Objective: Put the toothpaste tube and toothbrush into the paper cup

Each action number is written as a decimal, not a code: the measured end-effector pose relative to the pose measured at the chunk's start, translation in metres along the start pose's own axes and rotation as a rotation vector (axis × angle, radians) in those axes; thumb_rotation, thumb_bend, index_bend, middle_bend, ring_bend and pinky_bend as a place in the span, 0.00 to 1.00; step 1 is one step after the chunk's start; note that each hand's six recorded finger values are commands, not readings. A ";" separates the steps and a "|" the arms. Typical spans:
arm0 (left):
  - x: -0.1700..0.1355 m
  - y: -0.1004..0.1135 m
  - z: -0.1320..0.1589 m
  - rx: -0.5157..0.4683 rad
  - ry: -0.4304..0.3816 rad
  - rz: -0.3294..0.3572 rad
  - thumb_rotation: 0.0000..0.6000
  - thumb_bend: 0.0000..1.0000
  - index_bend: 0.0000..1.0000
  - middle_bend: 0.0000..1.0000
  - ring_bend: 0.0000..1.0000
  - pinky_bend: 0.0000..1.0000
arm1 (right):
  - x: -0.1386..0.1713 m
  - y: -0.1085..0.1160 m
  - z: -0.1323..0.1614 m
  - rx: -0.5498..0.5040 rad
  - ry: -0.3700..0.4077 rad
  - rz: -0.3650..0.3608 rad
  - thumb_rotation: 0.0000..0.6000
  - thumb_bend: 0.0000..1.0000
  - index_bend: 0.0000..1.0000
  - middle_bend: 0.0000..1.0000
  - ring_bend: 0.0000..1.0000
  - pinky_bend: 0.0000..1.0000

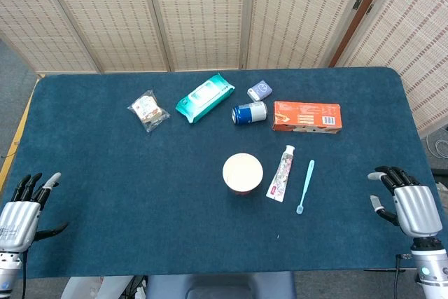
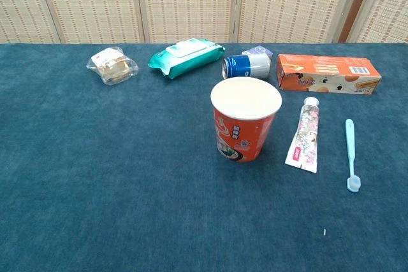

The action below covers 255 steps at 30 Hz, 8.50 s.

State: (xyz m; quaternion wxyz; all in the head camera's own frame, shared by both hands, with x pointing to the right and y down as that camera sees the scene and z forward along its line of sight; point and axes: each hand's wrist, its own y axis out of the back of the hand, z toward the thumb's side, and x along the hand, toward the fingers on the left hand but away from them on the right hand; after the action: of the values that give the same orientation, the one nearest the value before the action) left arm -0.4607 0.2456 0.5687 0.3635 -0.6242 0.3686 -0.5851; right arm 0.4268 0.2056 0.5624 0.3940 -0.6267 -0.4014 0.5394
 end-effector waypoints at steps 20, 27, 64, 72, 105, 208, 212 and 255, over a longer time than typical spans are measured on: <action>0.000 0.003 -0.012 0.023 0.074 0.000 1.00 0.00 0.13 0.26 0.07 0.00 | -0.021 -0.014 0.017 -0.002 0.070 0.050 1.00 0.29 0.35 0.19 0.14 0.42; 0.002 0.004 -0.014 0.002 0.070 -0.001 1.00 0.00 0.13 0.26 0.07 0.00 | -0.051 -0.014 0.042 0.066 0.170 0.090 1.00 0.28 0.30 0.04 0.02 0.31; 0.016 0.006 -0.036 -0.033 0.118 -0.012 1.00 0.00 0.15 0.26 0.07 0.00 | -0.179 -0.096 0.148 0.617 0.567 0.388 1.00 0.09 0.23 0.00 0.00 0.17; 0.017 0.004 -0.036 -0.030 0.121 -0.018 1.00 0.00 0.15 0.26 0.07 0.00 | -0.174 -0.111 0.137 0.598 0.596 0.379 1.00 0.00 0.19 0.00 0.00 0.14; 0.017 0.003 -0.035 -0.039 0.118 -0.027 1.00 0.00 0.15 0.26 0.07 0.00 | -0.170 -0.148 0.154 0.531 0.674 0.358 1.00 0.06 0.39 0.00 0.00 0.14; 0.018 0.000 -0.031 -0.031 0.109 -0.049 1.00 0.00 0.15 0.26 0.07 0.00 | -0.137 0.002 0.218 -0.218 0.666 0.129 1.00 0.25 0.65 0.02 0.00 0.14; 0.018 0.000 -0.031 -0.032 0.110 -0.049 1.00 0.00 0.15 0.26 0.07 0.00 | -0.134 -0.008 0.220 -0.235 0.668 0.161 1.00 0.24 0.65 0.02 0.00 0.14; 0.018 0.001 -0.033 -0.045 0.111 -0.051 1.00 0.00 0.15 0.27 0.08 0.00 | -0.152 -0.093 0.218 -0.576 0.528 0.408 1.00 0.25 0.65 0.02 0.00 0.14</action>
State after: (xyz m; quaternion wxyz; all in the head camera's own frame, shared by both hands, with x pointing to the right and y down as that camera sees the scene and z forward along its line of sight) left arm -0.4930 0.2281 0.5775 0.3135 -0.6080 0.3851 -0.6195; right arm 0.1888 0.1118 0.6802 0.1778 -0.8937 -0.2891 0.2936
